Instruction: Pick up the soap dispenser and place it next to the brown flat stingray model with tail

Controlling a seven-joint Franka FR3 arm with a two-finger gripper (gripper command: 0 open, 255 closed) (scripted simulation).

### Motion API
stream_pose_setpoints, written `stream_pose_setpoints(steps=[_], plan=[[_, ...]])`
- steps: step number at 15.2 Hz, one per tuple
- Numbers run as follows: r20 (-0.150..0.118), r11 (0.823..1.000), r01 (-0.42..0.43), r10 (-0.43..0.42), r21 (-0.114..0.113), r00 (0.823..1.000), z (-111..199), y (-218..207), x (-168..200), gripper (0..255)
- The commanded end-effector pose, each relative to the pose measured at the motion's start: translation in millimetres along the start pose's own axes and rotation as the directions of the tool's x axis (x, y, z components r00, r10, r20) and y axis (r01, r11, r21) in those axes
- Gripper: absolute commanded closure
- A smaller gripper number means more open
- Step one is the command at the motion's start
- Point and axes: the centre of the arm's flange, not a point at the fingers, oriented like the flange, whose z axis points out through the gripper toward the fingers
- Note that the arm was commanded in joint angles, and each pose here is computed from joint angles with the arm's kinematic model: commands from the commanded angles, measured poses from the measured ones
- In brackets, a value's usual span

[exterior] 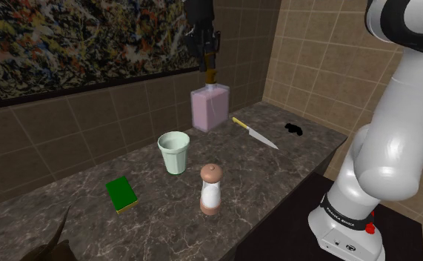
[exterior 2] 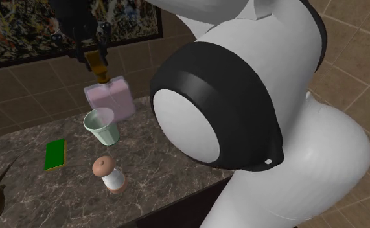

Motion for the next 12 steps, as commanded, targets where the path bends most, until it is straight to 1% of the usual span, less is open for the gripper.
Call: stream_pose_setpoints(steps=[1,12], plan=[[-0.001,1.0,-0.001,0.001,0.0,1.0,9.9,-26.3,4.0,255],[-0.001,1.0,-0.001,0.001,0.0,1.0,59.6,-161.1,24.3,255]])
